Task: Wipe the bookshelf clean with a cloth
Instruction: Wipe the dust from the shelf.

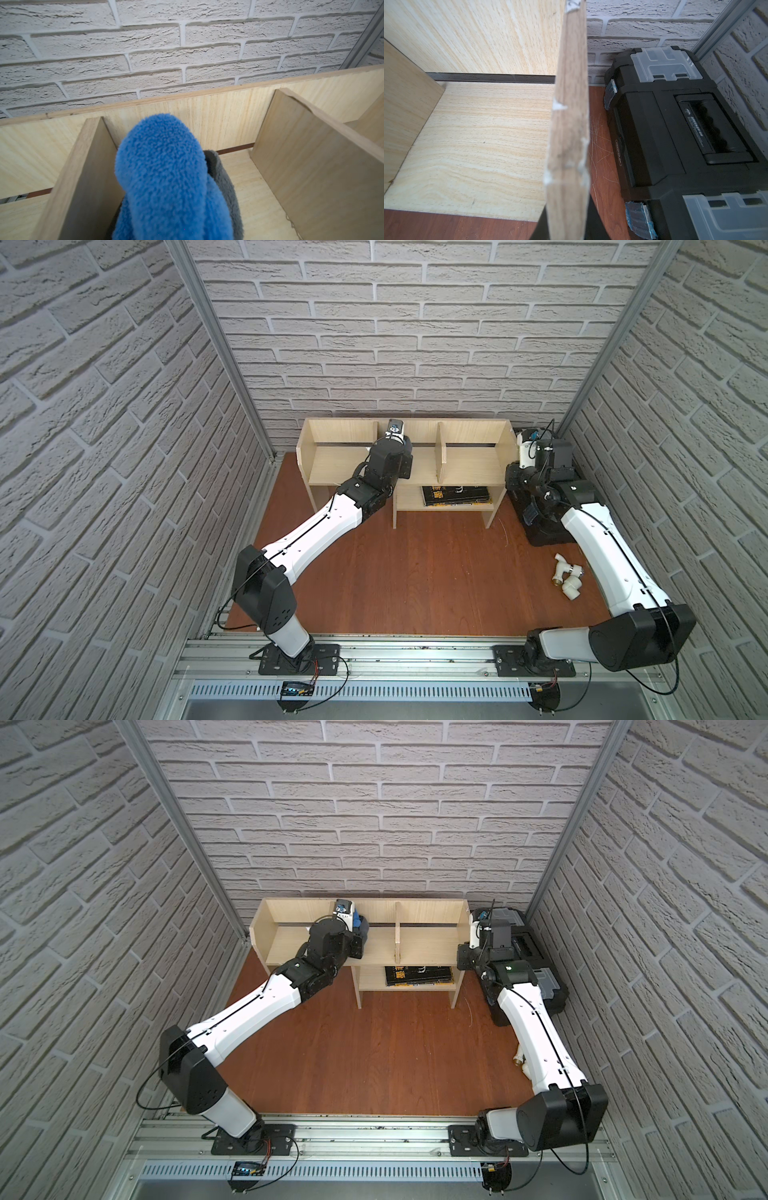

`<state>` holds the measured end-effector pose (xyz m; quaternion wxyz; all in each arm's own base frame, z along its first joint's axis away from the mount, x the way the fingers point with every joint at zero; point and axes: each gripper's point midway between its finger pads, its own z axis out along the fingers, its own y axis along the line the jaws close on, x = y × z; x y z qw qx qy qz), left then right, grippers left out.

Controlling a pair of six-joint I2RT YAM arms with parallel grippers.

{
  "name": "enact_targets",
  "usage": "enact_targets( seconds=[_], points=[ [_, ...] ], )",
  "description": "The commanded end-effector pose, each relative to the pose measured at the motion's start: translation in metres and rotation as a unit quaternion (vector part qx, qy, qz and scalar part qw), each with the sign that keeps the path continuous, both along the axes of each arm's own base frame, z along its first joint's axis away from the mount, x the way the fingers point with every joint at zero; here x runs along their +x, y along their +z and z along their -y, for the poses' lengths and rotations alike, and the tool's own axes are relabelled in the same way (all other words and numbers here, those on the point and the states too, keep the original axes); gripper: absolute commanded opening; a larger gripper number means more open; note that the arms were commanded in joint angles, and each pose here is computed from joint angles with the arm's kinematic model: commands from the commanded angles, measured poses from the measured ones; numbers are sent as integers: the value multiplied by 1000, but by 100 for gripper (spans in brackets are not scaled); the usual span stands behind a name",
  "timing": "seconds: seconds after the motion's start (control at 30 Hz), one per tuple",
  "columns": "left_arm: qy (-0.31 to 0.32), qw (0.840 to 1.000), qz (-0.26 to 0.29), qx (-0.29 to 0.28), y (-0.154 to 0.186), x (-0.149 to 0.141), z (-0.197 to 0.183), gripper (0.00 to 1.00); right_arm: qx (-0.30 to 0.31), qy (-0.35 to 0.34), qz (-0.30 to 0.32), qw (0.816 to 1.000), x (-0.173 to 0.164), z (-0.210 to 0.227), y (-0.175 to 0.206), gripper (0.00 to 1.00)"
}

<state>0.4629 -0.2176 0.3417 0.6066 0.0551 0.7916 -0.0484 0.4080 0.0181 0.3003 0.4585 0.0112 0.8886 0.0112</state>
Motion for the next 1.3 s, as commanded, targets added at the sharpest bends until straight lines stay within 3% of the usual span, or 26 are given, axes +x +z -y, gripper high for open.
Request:
enact_targets(
  seconds=[0.0,0.13,0.27,0.43,0.6,0.7,0.77,1.0,1.27],
  points=[
    [10,1000,24,-10,28,-4,-2,0,103,110,-9,989,-8,-61,2,3],
    [66,995,47,58,38,-9,-20,0,99,108,-10,989,-9,-60,2,3],
    [79,993,35,75,33,-7,-34,0,102,109,-9,989,-8,-61,3,2],
    [-44,998,36,25,38,-15,19,0,101,108,-12,989,-7,-60,2,3],
    [-152,987,61,10,78,-44,84,0,98,105,-13,990,-7,-59,1,3],
    [-156,984,87,11,99,-53,93,0,97,105,-14,990,-7,-59,0,3],
    [-126,987,95,16,102,-47,84,0,98,104,-16,990,-6,-59,0,3],
    [-36,998,34,42,42,-5,37,0,99,103,-17,990,-7,-59,-1,3],
    [42,997,-35,49,-29,26,-9,0,97,96,-25,990,-5,-57,-5,3]
  ],
)
